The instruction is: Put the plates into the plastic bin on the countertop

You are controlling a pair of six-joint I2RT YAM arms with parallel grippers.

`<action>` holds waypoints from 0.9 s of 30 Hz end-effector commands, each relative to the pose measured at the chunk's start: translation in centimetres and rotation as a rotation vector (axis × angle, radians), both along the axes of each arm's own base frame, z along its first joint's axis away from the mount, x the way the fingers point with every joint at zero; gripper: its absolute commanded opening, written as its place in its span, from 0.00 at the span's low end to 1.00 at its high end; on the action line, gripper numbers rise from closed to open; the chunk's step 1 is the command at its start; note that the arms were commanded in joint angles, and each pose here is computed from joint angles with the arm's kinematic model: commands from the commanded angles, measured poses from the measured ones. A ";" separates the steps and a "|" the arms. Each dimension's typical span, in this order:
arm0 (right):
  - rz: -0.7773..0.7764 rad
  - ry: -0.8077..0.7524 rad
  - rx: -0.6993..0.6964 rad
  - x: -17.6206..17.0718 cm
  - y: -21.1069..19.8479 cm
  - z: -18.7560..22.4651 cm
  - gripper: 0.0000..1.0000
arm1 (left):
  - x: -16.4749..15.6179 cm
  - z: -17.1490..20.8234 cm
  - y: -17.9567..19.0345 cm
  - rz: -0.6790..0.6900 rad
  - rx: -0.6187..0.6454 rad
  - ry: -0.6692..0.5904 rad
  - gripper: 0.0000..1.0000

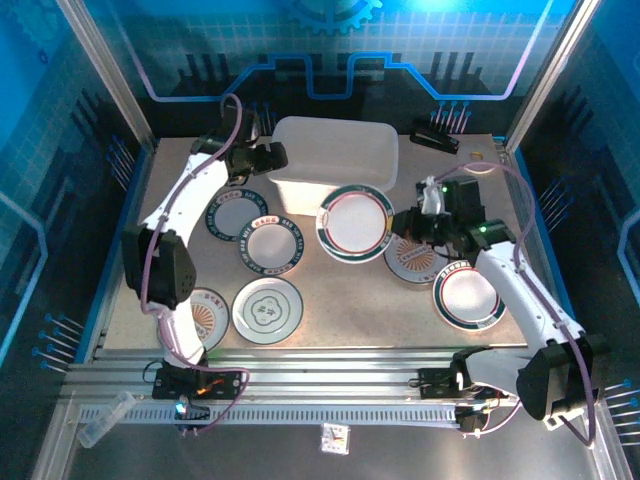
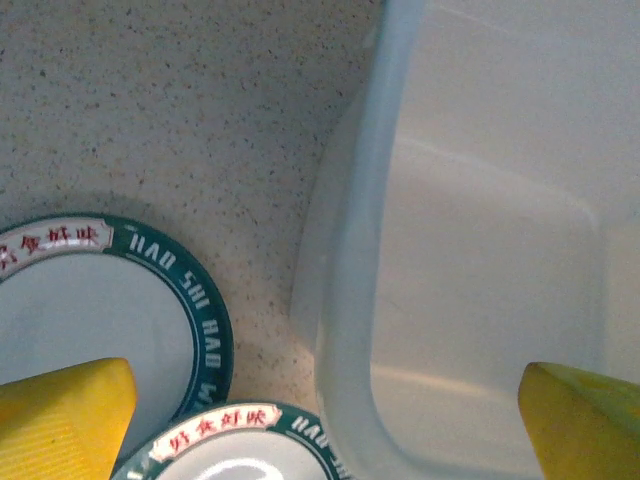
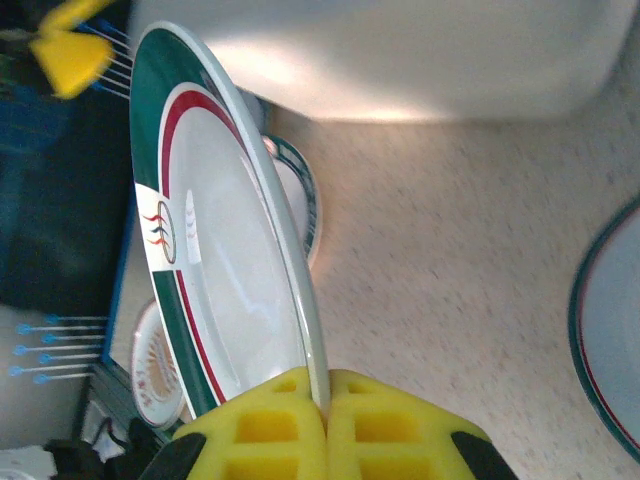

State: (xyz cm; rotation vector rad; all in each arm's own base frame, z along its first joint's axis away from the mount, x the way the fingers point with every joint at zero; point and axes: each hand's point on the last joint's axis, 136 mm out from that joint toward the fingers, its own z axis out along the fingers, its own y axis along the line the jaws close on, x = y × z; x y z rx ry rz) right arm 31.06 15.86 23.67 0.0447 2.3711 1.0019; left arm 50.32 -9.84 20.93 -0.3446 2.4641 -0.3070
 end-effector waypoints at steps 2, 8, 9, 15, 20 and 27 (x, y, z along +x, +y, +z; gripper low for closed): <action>0.015 -0.100 0.061 2.6 -0.1 5.4 0.00 | 1.1 -0.5 0.9 -0.036 0.020 0.043 0.98; -0.035 -0.114 0.101 10.2 -0.1 7.8 0.00 | 2.2 -1.9 -0.7 -0.123 -0.026 0.070 0.85; -0.049 -0.113 0.111 11.6 0.0 8.0 0.00 | 2.2 -2.0 -1.0 -0.132 -0.039 0.072 0.82; -0.103 -0.085 0.160 18.2 1.2 7.4 0.00 | 1.6 -3.5 -1.7 -0.142 -0.086 0.111 0.65; -0.131 -0.056 0.148 20.8 2.2 5.6 0.00 | 1.1 -4.3 -2.7 -0.147 -0.138 0.125 0.56; -0.158 -0.030 0.163 22.5 3.0 3.4 0.00 | 0.3 -4.2 -4.9 -0.165 -0.189 0.139 0.43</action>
